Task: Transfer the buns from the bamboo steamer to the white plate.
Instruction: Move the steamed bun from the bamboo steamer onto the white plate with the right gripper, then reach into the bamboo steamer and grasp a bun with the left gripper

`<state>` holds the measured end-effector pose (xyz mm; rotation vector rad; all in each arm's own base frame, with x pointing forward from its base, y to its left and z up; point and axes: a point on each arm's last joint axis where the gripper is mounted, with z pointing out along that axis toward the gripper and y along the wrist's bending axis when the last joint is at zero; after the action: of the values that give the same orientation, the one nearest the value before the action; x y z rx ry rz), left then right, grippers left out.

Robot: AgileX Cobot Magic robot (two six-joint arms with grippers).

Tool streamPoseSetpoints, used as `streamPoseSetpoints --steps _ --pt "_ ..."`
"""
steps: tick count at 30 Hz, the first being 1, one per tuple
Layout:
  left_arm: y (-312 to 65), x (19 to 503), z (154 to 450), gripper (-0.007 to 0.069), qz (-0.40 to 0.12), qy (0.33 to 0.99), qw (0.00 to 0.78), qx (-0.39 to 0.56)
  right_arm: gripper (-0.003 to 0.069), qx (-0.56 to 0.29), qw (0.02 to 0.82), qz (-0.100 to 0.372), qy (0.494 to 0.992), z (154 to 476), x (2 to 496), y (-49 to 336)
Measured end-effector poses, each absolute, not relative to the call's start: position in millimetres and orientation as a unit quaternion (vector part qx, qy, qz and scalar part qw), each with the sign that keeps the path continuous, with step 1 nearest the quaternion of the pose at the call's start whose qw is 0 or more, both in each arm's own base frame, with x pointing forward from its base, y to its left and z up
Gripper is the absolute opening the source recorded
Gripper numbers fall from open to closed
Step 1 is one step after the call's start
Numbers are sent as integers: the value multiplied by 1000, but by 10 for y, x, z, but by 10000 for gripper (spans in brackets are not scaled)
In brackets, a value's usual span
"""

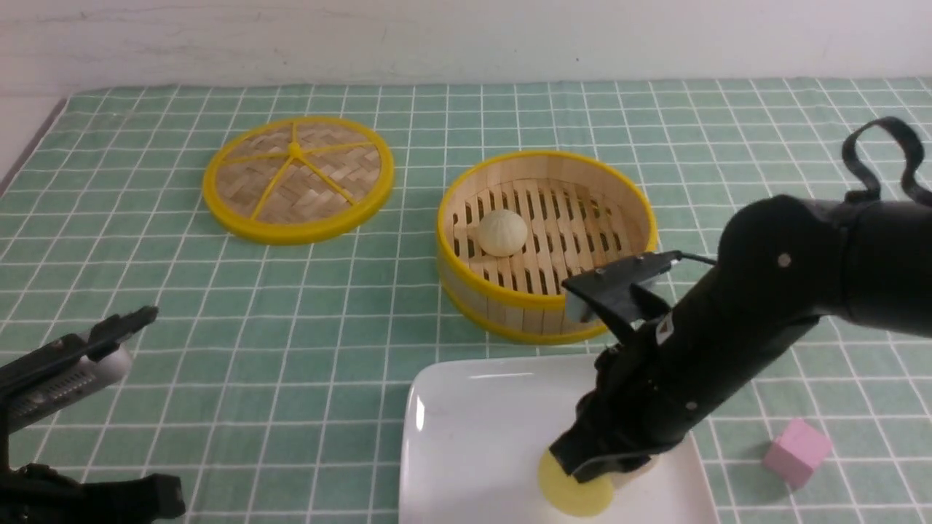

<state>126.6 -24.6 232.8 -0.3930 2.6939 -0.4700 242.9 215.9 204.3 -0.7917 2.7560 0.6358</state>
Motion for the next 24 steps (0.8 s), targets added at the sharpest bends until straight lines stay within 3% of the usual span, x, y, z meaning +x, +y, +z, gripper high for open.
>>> streamPoseSetpoints --steps 5,6,9,10,14,18,19,20,22,23,24 --pt "-245 1267 2328 73 -166 958 189 -139 152 -252 105 211 938 1927 2468 2218" --pt "-244 1267 2327 74 -165 958 189 -139 230 -244 101 210 941 1896 2472 2220" --pt "-243 1268 2327 76 -165 958 190 -139 318 -240 96 211 943 1895 2464 2216" --pt "-243 1269 2328 78 -165 958 191 -139 372 -243 96 212 942 1938 2452 2213" --pt "-242 1273 2330 85 -165 957 193 -140 433 -270 106 212 934 2186 2402 2176" --pt "-239 1287 2336 88 -168 953 199 -154 392 -298 136 198 924 2579 2295 2055" --pt "-239 1298 2341 90 -172 950 204 -164 330 -307 151 183 922 2759 2205 1950" --pt "-239 1301 2343 90 -172 949 205 -166 321 -309 154 178 921 2802 2180 1919" --pt "-243 1313 2371 91 -176 948 208 -167 197 -316 178 141 921 3058 2001 1691" --pt "-243 1311 2370 91 -176 948 208 -167 186 -314 180 138 922 3074 1985 1671" --pt "-246 1329 2430 92 -178 947 213 -164 116 -310 189 116 925 3168 1872 1529"
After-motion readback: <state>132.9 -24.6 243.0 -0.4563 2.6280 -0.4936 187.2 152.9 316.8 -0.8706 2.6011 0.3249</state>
